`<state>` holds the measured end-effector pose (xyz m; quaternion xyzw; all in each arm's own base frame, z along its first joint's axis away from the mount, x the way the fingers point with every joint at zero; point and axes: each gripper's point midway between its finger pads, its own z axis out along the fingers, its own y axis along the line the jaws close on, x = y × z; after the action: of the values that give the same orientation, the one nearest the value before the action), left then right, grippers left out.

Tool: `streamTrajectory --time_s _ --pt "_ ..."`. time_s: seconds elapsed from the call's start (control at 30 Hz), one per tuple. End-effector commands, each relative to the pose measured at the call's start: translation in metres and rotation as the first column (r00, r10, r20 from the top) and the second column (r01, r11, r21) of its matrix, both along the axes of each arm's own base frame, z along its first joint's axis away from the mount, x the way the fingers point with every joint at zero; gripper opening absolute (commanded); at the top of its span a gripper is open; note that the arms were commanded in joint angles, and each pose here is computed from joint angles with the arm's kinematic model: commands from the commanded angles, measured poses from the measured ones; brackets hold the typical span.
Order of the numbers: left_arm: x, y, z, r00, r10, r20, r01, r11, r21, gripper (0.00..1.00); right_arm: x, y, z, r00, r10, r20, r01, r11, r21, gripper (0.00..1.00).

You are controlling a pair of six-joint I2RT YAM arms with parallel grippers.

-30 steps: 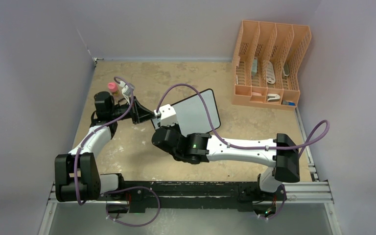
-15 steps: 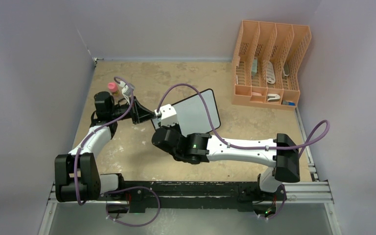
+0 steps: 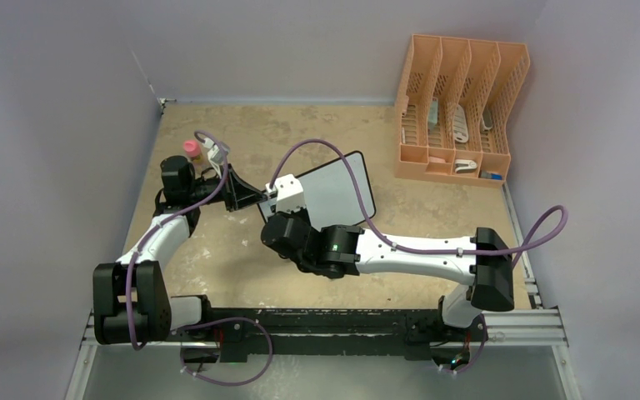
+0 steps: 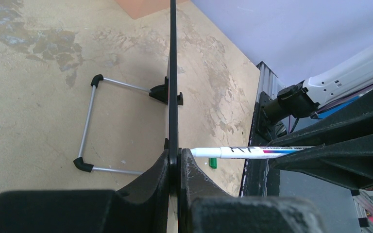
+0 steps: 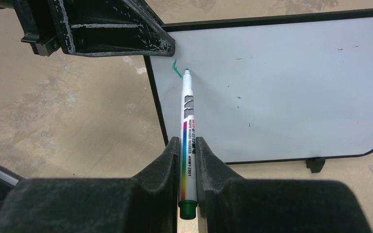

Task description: Write a sentence on the whiteboard

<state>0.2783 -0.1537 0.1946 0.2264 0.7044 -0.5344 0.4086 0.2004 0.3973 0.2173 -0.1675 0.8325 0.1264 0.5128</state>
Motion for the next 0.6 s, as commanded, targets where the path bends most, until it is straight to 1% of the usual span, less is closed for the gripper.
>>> streamTrajectory --time_s 0.0,0.57 --pt "-0.0028 -0.0029 0.0119 0.997 -0.030 0.071 0.030 1.000 0.006 0.00 0.0035 0.0005 0.0280 0.999 -0.019 0.039 0.017 0.998 0.068 0.00" --pt "-0.0022 -0.0028 0.0117 0.997 -0.029 0.072 0.029 1.000 0.007 0.00 0.0109 -0.0010 0.0314 0.996 -0.057 0.072 0.053 0.997 0.058 0.00"
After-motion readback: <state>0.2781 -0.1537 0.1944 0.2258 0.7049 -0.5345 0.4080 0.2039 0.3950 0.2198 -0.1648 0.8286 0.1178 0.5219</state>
